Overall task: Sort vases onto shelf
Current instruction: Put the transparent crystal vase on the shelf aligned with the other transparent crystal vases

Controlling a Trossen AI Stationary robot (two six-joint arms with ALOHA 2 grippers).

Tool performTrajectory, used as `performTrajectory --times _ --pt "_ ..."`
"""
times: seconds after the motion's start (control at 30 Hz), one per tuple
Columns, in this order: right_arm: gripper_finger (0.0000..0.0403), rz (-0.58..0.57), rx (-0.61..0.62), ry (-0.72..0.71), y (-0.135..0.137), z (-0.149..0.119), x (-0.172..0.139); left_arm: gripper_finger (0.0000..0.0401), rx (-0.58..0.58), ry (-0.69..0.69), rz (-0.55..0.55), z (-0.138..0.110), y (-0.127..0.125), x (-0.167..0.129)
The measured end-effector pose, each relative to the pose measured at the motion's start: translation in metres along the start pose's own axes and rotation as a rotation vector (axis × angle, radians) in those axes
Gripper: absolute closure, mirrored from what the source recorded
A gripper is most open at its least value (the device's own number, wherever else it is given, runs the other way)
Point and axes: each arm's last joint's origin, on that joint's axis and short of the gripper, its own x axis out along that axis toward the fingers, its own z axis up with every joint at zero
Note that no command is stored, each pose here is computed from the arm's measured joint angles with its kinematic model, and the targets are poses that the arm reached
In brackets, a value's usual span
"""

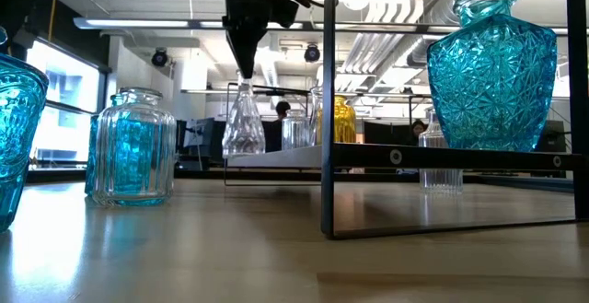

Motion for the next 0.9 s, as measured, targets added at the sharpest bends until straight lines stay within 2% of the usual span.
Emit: performTrajectory --times 0.4,0.9 --pt "0.0402 0.0 0.0 0.0 0.0 0.0 0.0 0.03 -0.007 -0.054 -0.053 0.0054 -0.0016 -0.0003" --pt "0.0402 0.006 -0.002 0.002 0.0018 -0.0007 0.0 0.0299 0.002 -0.053 -0.028 0.0052 -0.0009 -0.0008"
